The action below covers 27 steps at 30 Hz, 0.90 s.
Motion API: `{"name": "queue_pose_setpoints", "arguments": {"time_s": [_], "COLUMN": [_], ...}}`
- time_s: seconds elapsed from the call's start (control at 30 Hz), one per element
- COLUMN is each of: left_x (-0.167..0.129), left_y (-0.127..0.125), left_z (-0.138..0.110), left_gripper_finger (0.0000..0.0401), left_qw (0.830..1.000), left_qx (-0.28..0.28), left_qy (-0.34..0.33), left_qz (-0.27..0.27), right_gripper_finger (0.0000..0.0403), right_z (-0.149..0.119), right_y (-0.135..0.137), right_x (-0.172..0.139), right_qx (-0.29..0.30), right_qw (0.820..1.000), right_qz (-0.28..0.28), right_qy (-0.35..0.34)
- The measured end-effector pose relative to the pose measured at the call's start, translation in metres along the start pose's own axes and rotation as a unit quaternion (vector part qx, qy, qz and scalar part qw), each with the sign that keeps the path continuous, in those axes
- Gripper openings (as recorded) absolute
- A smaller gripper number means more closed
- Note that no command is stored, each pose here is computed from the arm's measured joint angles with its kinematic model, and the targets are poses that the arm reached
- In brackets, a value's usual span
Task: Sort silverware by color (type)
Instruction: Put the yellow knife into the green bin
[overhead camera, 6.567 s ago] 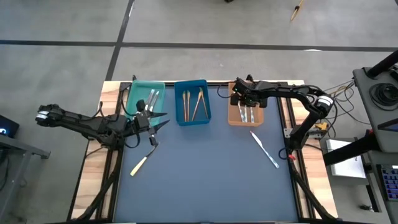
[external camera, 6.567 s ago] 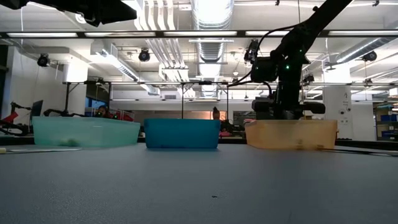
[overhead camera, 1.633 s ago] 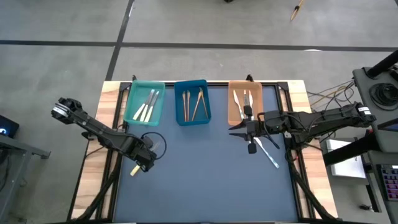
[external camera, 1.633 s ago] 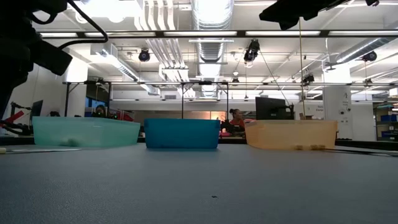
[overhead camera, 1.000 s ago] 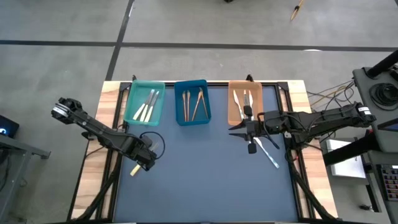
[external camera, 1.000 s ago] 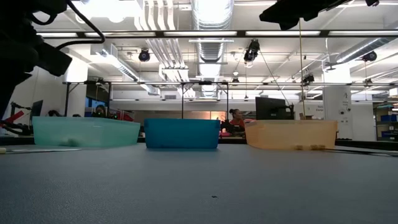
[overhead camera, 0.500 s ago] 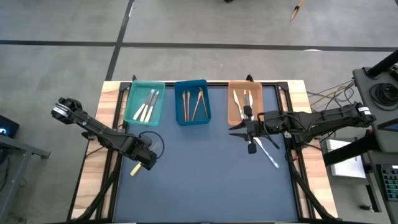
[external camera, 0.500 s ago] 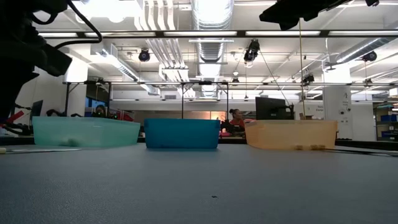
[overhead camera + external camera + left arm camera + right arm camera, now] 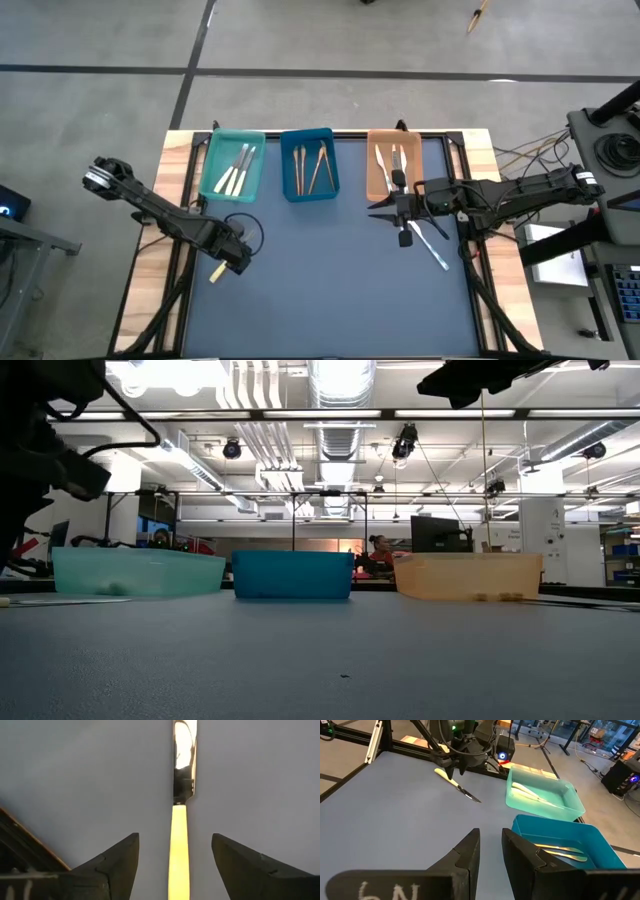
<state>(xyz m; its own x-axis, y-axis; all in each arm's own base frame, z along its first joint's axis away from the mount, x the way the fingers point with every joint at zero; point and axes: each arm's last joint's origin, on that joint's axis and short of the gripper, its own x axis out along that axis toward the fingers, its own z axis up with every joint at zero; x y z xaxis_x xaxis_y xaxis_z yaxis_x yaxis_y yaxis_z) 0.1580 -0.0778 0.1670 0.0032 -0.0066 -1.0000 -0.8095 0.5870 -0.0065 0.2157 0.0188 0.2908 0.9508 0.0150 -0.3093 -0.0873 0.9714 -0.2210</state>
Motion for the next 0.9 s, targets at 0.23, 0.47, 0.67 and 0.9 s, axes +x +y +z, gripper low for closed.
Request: {"name": "queue_pose_setpoints", "arguments": {"time_s": [0.23,0.47,0.67,0.9], "left_x": [0.012,0.019,0.023,0.024], "left_y": [-0.001,0.001,0.003,0.002], "left_z": [0.0,-0.001,-0.001,0.0], "left_gripper_finger": [0.023,0.023,0.0226,0.0214], "left_qw": [0.999,0.999,0.999,0.999], "left_qx": [0.0,-0.003,-0.008,-0.013], "left_qy": [-0.002,-0.002,-0.002,-0.013], "left_qz": [-0.035,-0.037,-0.038,-0.045], "right_gripper_finger": [0.0072,0.0072,0.0072,0.0072], "right_z": [-0.001,-0.002,-0.002,-0.002], "right_y": [0.0,0.0,0.0,0.0], "right_x": [0.0,0.0,0.0,0.0], "right_qx": [0.0,0.001,0.003,0.004], "right_qw": [1.0,1.0,1.0,1.0], "right_qz": [0.0,0.0,0.001,0.0], "right_qy": [0.001,0.003,0.003,0.003]}}
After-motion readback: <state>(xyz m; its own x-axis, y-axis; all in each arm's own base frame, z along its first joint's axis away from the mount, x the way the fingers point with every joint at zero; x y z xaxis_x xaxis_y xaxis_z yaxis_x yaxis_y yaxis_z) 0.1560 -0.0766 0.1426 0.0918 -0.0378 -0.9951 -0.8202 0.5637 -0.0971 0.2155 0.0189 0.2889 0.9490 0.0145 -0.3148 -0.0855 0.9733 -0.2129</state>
